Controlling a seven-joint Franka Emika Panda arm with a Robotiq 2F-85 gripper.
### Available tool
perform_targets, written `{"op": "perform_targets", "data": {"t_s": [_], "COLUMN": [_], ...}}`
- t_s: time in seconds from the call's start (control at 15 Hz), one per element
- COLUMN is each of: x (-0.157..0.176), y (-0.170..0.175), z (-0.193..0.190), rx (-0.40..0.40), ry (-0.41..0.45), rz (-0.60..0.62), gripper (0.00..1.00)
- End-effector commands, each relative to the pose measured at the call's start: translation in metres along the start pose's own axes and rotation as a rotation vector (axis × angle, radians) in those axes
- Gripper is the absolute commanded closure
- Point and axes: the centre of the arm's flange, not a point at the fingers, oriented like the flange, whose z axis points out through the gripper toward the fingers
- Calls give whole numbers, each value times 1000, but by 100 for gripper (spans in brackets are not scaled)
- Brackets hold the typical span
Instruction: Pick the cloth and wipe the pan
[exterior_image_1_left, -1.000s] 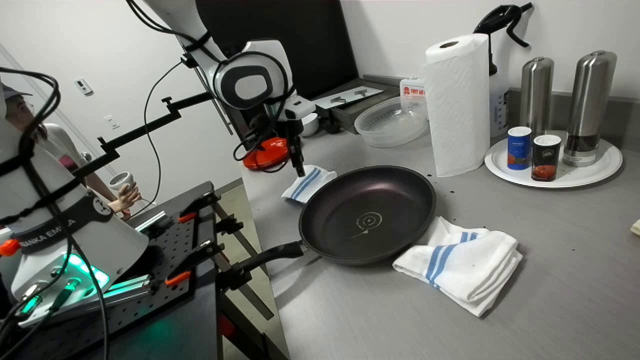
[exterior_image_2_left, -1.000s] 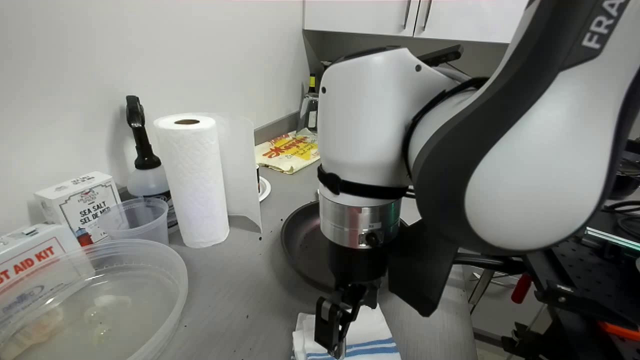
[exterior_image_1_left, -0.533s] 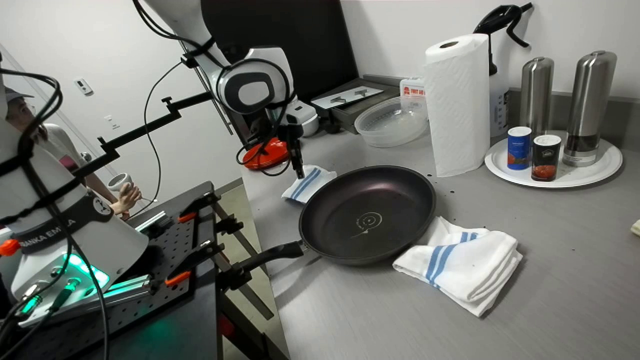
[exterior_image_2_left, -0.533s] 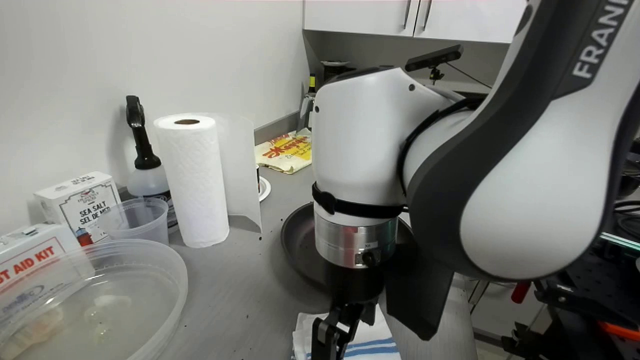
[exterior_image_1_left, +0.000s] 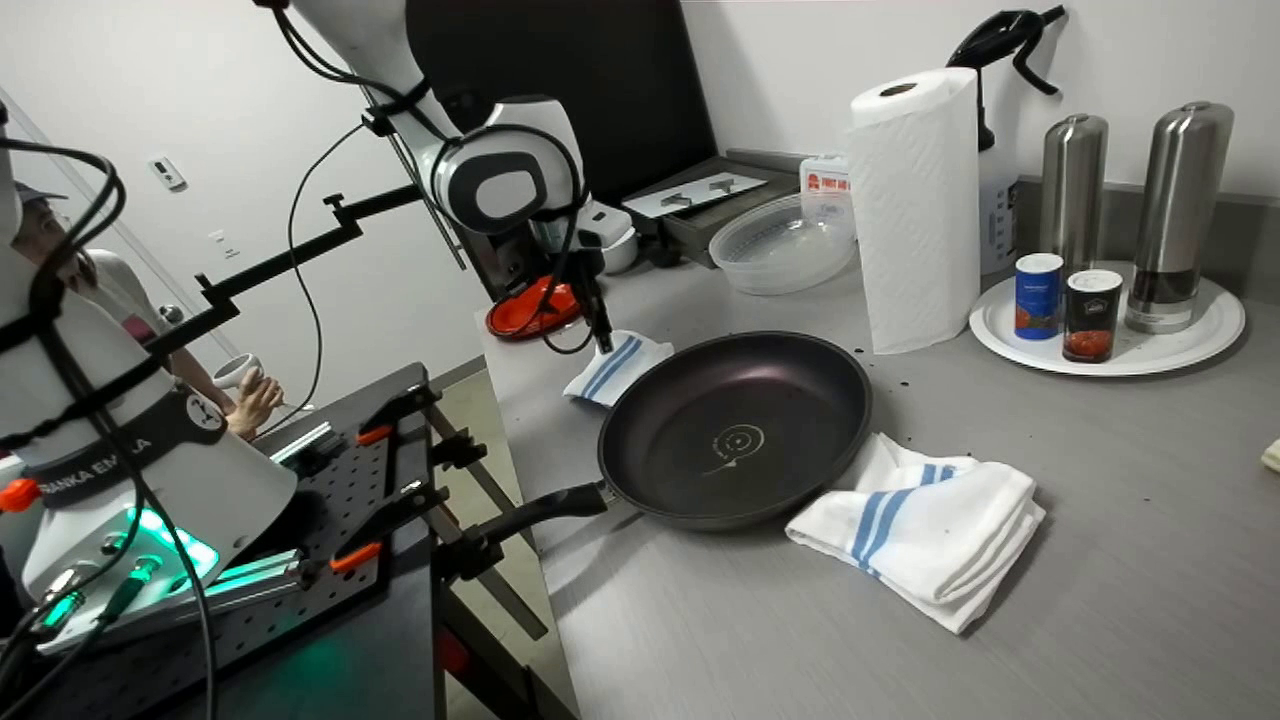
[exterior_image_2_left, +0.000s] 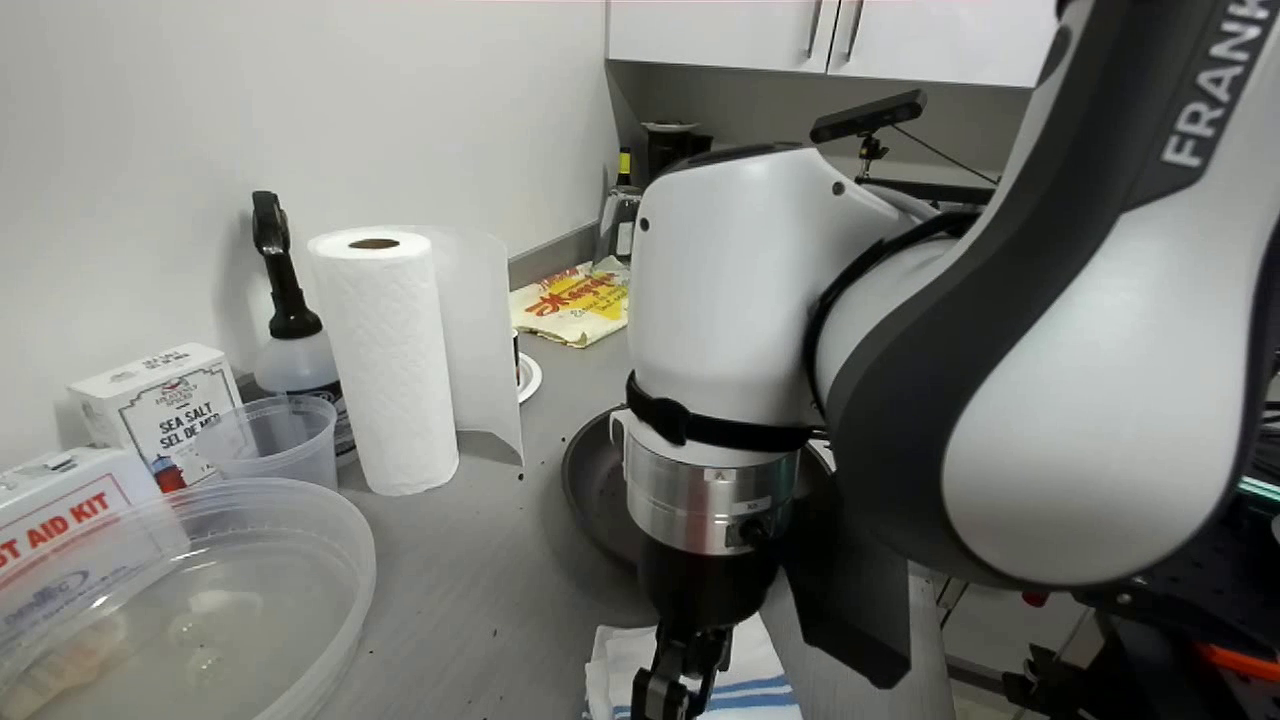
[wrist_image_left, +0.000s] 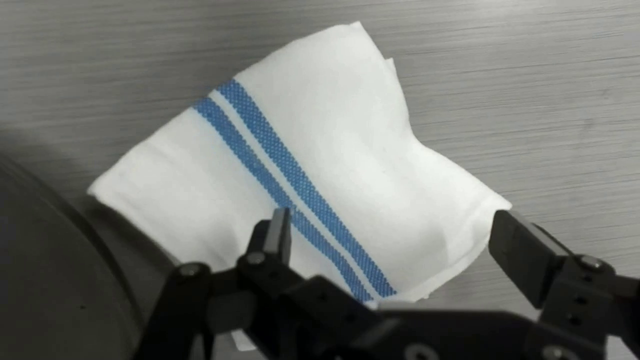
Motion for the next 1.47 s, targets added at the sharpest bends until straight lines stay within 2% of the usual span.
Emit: {"op": "perform_targets", "data": {"t_s": [0.0, 0.4, 0.8, 1.07, 1.4], "x": [3, 7, 3, -4, -12], "y": [8, 23, 22, 23, 24], "z": [8, 8, 5, 12, 27], "rx": [24, 45, 69, 52, 20], "ry": [10, 0, 6, 12, 64], "rz": [-108, -232, -355, -413, -475], "gripper": [0, 0, 0, 0, 0]}}
